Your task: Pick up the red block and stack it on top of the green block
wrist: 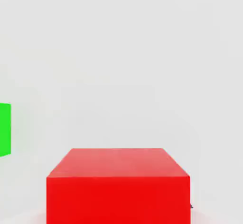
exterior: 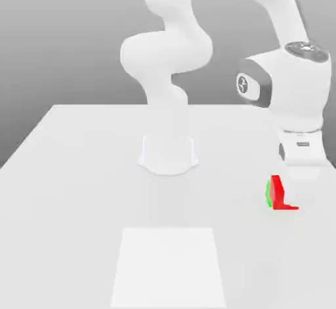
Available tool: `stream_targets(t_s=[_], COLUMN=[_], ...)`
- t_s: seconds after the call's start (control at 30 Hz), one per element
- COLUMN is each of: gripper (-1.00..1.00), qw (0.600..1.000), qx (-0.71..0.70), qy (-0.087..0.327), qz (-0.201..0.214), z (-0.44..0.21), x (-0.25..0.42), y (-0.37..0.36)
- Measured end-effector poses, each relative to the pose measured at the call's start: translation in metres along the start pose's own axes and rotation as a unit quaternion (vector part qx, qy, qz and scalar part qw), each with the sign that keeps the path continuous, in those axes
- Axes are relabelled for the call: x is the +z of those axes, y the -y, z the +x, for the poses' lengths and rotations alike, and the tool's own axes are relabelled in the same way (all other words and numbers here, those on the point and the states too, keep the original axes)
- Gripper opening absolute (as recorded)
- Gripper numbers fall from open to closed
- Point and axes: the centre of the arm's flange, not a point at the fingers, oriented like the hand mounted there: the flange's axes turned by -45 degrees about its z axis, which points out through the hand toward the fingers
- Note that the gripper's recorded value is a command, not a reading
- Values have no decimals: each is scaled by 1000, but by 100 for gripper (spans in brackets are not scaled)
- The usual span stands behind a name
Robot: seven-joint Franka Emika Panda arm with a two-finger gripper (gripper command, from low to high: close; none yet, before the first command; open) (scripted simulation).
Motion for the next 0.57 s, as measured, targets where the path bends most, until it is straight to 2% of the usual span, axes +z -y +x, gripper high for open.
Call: stream_targets(t_s=[0.2,0.43,0.47,0.57], gripper=[-100,-100,100,100], qw=[976,969,969,971], qx=[-217,-245,-245,-236], qy=[25,32,32,31], qz=[-9,-12,-11,-12], z=[37,37,36,32], x=[0,52,60,60], y=[86,94,94,89])
